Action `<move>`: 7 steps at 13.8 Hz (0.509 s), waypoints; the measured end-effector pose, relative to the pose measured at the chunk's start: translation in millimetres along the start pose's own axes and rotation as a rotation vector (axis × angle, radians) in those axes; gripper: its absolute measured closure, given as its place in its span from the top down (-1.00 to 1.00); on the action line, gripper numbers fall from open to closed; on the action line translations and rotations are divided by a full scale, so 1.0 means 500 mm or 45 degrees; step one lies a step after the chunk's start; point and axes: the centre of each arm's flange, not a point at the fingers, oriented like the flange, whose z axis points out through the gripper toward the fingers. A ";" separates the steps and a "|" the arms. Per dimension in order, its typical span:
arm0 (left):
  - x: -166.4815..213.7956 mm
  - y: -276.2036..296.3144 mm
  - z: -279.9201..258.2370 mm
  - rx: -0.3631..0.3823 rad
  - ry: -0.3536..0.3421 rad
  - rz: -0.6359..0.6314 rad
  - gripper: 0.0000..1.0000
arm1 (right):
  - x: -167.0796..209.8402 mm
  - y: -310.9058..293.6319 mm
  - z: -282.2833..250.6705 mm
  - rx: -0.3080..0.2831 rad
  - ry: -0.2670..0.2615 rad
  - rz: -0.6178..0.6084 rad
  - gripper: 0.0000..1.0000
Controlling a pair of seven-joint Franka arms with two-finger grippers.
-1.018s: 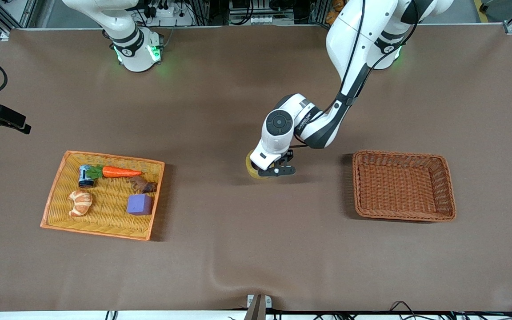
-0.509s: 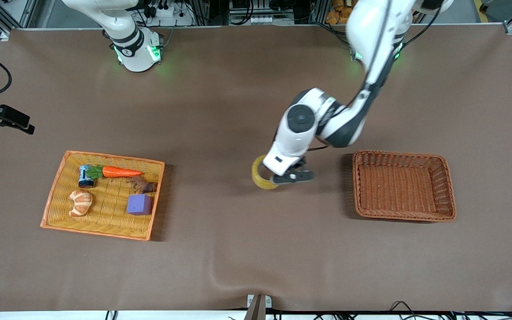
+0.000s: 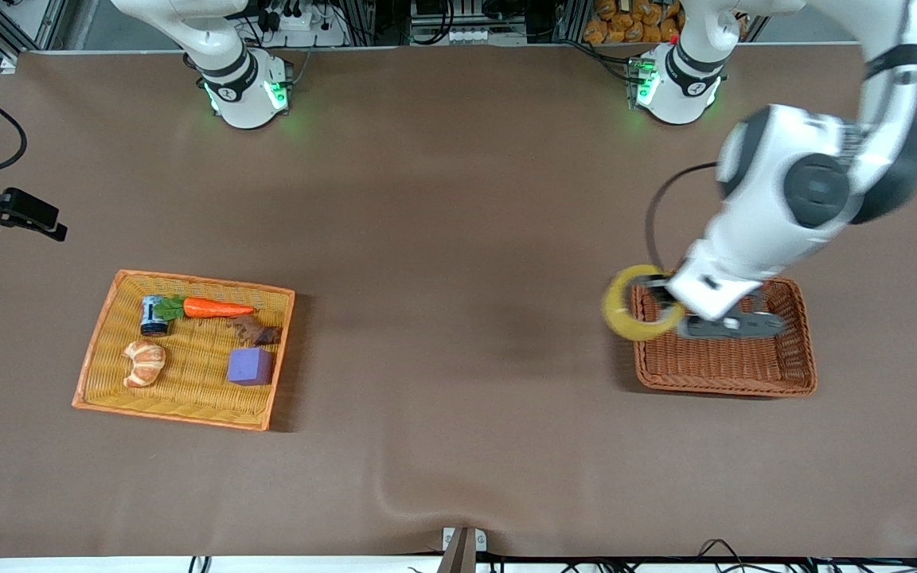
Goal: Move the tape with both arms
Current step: 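Carry the tape roll with the left gripper into the brown basket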
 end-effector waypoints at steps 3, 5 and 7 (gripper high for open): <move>0.006 -0.165 0.080 -0.003 -0.116 0.051 -0.56 | 0.002 0.003 0.000 0.000 0.008 0.003 1.00; 0.012 -0.249 0.165 -0.021 -0.184 0.068 -0.56 | 0.001 0.004 0.000 0.000 0.007 0.004 1.00; 0.024 -0.305 0.247 -0.040 -0.193 0.092 -0.56 | 0.001 0.005 0.001 0.000 0.006 0.005 1.00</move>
